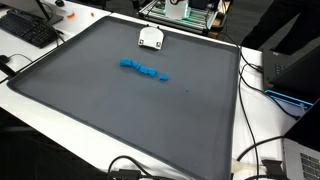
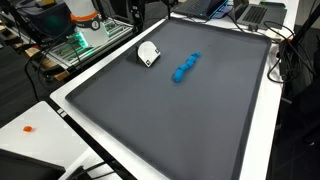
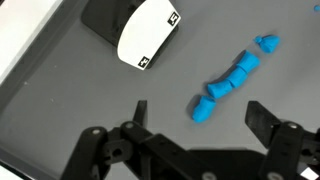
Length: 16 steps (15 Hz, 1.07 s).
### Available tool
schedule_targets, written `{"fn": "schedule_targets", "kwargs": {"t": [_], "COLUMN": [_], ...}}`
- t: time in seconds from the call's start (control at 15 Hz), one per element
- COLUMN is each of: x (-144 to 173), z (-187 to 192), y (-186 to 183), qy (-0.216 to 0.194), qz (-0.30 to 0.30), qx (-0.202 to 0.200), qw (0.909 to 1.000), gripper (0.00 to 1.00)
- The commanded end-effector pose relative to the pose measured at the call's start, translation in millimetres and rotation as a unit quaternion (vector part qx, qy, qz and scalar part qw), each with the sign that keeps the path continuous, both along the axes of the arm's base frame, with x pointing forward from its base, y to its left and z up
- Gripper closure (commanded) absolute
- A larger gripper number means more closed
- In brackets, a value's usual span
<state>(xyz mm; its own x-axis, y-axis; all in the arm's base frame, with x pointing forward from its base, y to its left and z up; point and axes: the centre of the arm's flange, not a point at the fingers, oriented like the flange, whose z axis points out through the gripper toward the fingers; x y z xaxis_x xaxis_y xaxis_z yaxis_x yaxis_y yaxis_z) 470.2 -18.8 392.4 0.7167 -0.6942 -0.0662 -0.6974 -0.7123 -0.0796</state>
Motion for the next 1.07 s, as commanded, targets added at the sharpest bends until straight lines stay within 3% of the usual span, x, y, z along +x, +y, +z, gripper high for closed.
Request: {"fn": "schedule_targets", "kwargs": {"t": [0.0, 0.33, 0.73, 0.87, 0.93, 1.0], "x": [8.7, 23.0, 34.5, 36.4, 31.3, 32.5], "z": [17.5, 26.3, 20.8, 17.5, 21.3, 20.2], "y": [10.2, 32.6, 61.2, 66.7, 63.9, 65.4], "qy": [-0.008, -0.022, -0.028, -0.026, -0.034, -0.033], "qz": [0.099, 0.228, 0.327, 0.345, 0.321, 0.324], "qx": [-0.018, -0.036, -0.036, -0.036, -0.028, -0.027], "qw": [0.9949, 0.9727, 0.944, 0.9376, 0.9459, 0.9451], "gripper": [0.0, 0.0, 0.0, 0.0, 0.0, 0.0]}}
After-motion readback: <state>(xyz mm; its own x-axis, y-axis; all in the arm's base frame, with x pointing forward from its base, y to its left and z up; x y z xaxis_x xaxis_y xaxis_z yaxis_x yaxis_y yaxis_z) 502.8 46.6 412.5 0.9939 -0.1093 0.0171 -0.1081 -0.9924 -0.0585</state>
